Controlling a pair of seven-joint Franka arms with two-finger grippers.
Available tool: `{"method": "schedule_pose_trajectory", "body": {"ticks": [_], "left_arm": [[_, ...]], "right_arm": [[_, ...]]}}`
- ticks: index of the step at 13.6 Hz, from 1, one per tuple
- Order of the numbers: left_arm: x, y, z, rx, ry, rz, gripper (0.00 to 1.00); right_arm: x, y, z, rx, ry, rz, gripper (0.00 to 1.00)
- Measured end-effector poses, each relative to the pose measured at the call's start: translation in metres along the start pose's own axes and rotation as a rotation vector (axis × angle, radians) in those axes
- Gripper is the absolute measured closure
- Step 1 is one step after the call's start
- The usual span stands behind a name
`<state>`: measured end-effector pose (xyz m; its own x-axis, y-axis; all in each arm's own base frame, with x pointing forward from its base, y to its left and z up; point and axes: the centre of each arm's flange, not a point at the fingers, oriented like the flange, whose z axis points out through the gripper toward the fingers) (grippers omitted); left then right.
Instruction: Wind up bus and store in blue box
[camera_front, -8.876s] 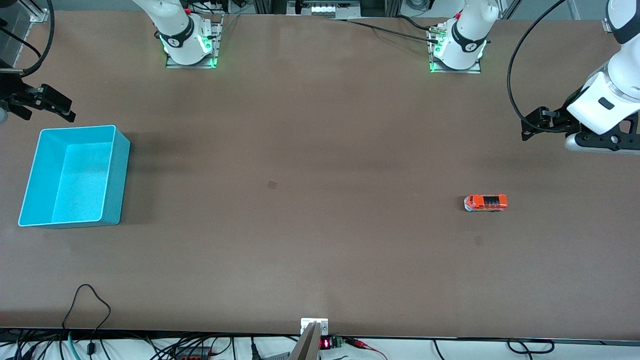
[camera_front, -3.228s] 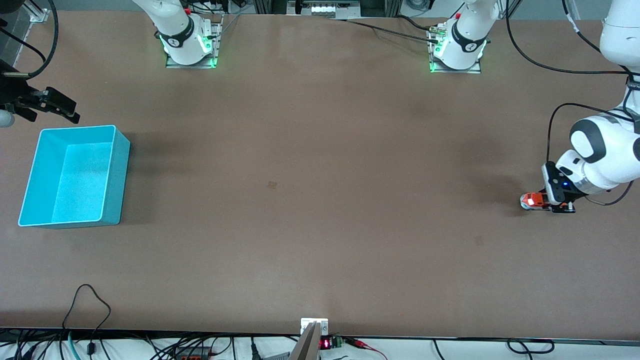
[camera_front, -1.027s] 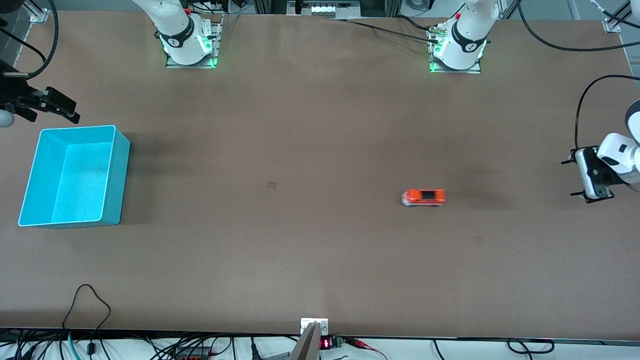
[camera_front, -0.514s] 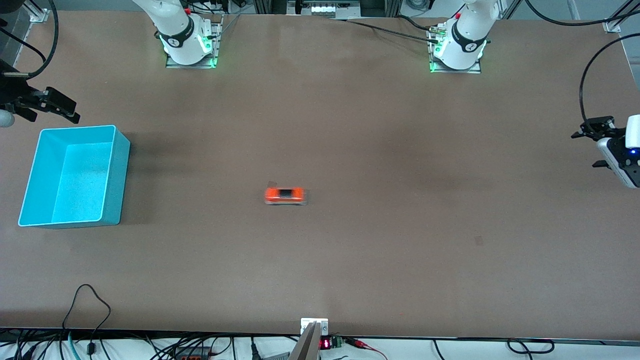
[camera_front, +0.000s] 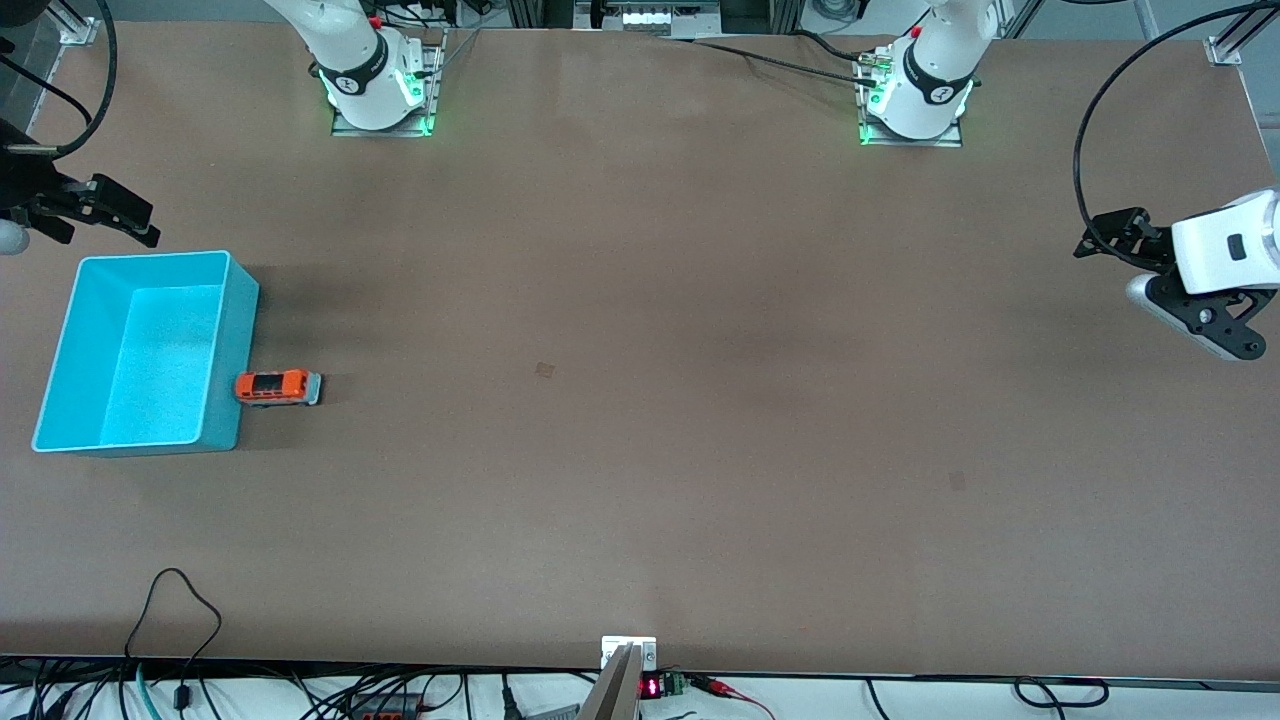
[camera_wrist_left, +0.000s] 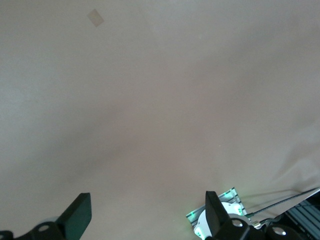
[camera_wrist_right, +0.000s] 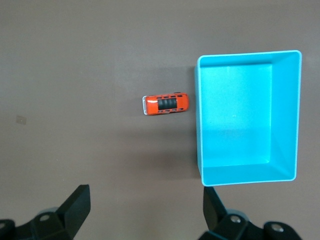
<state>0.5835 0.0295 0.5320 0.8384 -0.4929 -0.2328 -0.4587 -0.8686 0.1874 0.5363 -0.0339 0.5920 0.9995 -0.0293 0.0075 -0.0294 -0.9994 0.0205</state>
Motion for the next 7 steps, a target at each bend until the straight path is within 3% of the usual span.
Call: {"method": "schedule_pose_trajectory", "body": {"ticks": [7], "left_arm": [[0.0021, 0.0029, -0.0041, 0.005, 0.008, -0.080, 0.00]], "right_arm": [[0.0010, 0.0000, 0.0020, 0.000, -0.003, 0.000, 0.00]]}}
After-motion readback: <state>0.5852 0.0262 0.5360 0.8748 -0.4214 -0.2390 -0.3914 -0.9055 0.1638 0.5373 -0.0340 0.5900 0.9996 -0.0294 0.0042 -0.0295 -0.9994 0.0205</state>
